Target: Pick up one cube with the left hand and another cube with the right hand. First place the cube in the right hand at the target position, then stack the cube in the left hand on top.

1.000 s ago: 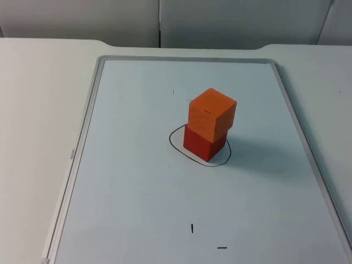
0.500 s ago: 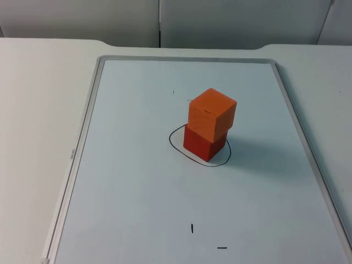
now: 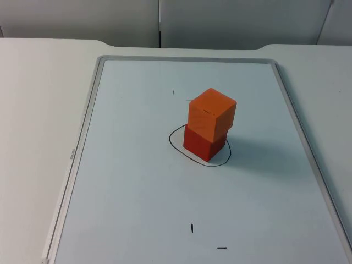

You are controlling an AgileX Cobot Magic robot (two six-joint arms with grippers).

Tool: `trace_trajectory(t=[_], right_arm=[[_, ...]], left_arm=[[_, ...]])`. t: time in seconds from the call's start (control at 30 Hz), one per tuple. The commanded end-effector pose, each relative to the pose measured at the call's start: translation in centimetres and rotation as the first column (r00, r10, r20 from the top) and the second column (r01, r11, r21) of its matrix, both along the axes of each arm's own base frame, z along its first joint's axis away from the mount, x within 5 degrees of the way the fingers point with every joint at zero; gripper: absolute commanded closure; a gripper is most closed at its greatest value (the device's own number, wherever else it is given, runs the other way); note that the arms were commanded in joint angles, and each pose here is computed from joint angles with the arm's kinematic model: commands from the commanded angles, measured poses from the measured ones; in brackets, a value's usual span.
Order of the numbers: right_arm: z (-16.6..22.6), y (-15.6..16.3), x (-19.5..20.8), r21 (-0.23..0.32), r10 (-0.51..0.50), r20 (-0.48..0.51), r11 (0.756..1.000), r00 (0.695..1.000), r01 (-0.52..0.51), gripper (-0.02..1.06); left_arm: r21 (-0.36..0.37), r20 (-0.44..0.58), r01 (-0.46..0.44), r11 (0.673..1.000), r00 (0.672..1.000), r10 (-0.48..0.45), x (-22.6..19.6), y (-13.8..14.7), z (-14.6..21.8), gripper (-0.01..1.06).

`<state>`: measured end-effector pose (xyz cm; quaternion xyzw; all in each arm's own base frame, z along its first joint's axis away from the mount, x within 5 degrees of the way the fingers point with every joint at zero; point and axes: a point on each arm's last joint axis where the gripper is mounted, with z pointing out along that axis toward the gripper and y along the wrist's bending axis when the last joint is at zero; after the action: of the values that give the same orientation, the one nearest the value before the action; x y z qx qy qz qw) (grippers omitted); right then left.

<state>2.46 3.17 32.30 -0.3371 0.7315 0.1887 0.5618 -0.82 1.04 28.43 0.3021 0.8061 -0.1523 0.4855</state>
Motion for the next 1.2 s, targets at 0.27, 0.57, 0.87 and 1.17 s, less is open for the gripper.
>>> trace_trajectory(t=[0.27,0.57,0.87,1.17], right_arm=[[-0.7,-2.2,-2.9,0.086,-0.028,0.004,0.996,1.0,0.028,0.3],[-1.8,-3.2,-3.8,0.043,-0.059,-0.043,0.997,0.997,0.061,0.3],[-3.2,-3.2,-3.4,-0.007,-0.091,-0.125,0.996,0.988,0.091,0.3],[-4.2,-3.4,-3.1,-0.068,-0.138,-0.164,0.989,0.977,0.128,0.3]], left_arm=[[-0.009,0.022,-0.007,1.0,1.0,0.007,0.5,-0.3,-0.6,0.0],[-0.009,0.022,-0.007,1.0,1.0,0.007,0.5,-0.3,-0.6,0.0],[-0.009,0.022,-0.009,1.0,1.0,0.009,0.6,-0.3,-0.6,0.0],[-0.009,0.022,-0.009,1.0,1.0,0.009,0.6,-0.3,-0.6,0.0]])
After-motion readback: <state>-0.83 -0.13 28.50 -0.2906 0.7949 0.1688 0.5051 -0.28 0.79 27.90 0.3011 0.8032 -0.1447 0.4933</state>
